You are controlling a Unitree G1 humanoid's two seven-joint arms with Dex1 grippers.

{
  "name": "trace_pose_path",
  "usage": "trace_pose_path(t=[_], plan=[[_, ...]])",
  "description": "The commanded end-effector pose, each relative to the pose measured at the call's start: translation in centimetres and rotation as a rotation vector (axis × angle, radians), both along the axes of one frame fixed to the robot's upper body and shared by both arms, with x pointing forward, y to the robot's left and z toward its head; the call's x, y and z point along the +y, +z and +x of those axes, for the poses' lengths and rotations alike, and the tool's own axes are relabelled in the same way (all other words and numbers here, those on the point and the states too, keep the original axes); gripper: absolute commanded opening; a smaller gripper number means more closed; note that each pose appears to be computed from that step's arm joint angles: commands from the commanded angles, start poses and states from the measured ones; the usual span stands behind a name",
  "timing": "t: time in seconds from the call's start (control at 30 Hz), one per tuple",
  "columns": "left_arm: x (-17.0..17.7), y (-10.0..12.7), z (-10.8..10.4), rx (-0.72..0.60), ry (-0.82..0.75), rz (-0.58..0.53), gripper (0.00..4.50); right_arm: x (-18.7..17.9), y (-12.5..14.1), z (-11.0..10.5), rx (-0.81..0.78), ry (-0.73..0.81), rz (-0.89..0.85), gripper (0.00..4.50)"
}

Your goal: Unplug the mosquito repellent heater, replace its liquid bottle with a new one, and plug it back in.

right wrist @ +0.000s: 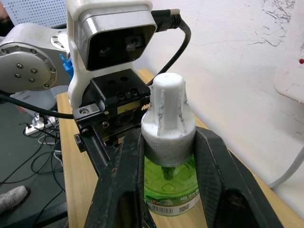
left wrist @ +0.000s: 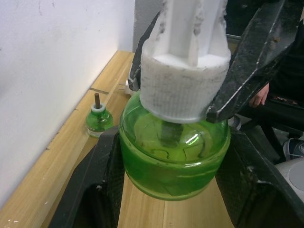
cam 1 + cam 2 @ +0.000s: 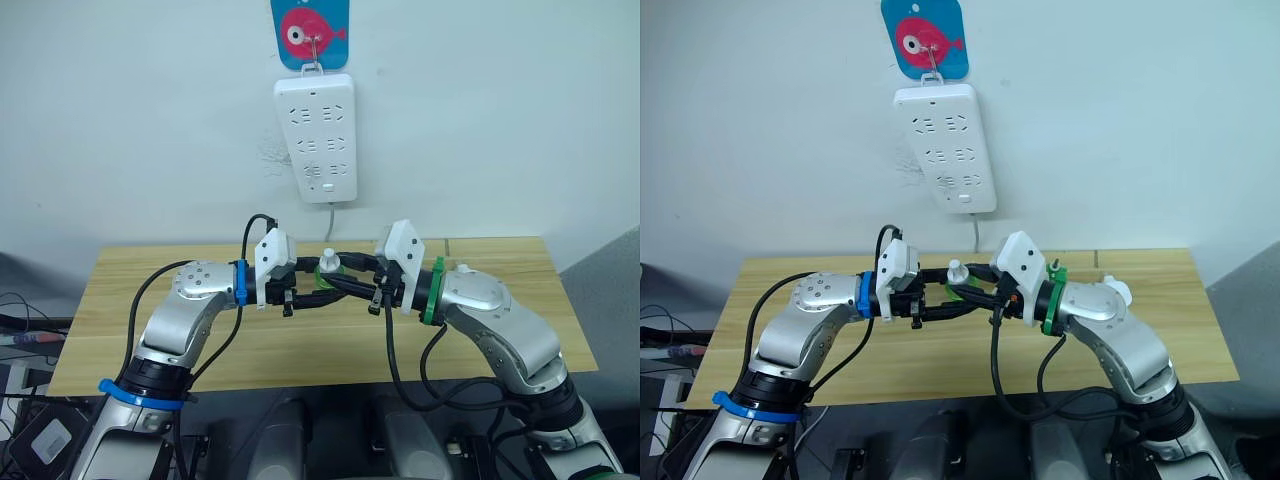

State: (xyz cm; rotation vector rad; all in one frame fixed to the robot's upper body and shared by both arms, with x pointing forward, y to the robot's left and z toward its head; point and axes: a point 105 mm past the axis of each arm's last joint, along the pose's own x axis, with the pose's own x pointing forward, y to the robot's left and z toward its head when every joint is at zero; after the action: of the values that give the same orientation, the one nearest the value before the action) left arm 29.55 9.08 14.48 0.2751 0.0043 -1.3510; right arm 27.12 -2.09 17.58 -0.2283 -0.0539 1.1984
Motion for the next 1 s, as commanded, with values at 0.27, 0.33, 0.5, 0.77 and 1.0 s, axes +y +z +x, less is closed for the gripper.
trace_pose_path(t=[0.27,0.33,0.5,0.77,1.0], plan=[[-1.0,1.0,-2.1,-0.091,-0.146,0.037,2.28,-0.1,0.1,-1.2,0.054,0.537,-0.258,1.07],[-1.0,1.1,-2.0,-0.096,-0.132,0.03,2.28,-0.3,0.4,-1.0,0.064,0.527,-0.249,1.07],[-0.4,1.1,-1.5,-0.099,-0.065,0.024,2.28,-1.6,1.5,0.2,-0.018,0.382,-0.205,2.46],[0.2,0.2,0.4,-0.105,0.18,-0.034,2.28,-4.2,2.0,-0.5,-0.14,0.0,-0.054,2.83],[-0.3,-0.2,0.9,-0.099,0.279,-0.085,2.28,-2.2,1.9,-1.0,-0.153,-0.242,0.102,2.83]])
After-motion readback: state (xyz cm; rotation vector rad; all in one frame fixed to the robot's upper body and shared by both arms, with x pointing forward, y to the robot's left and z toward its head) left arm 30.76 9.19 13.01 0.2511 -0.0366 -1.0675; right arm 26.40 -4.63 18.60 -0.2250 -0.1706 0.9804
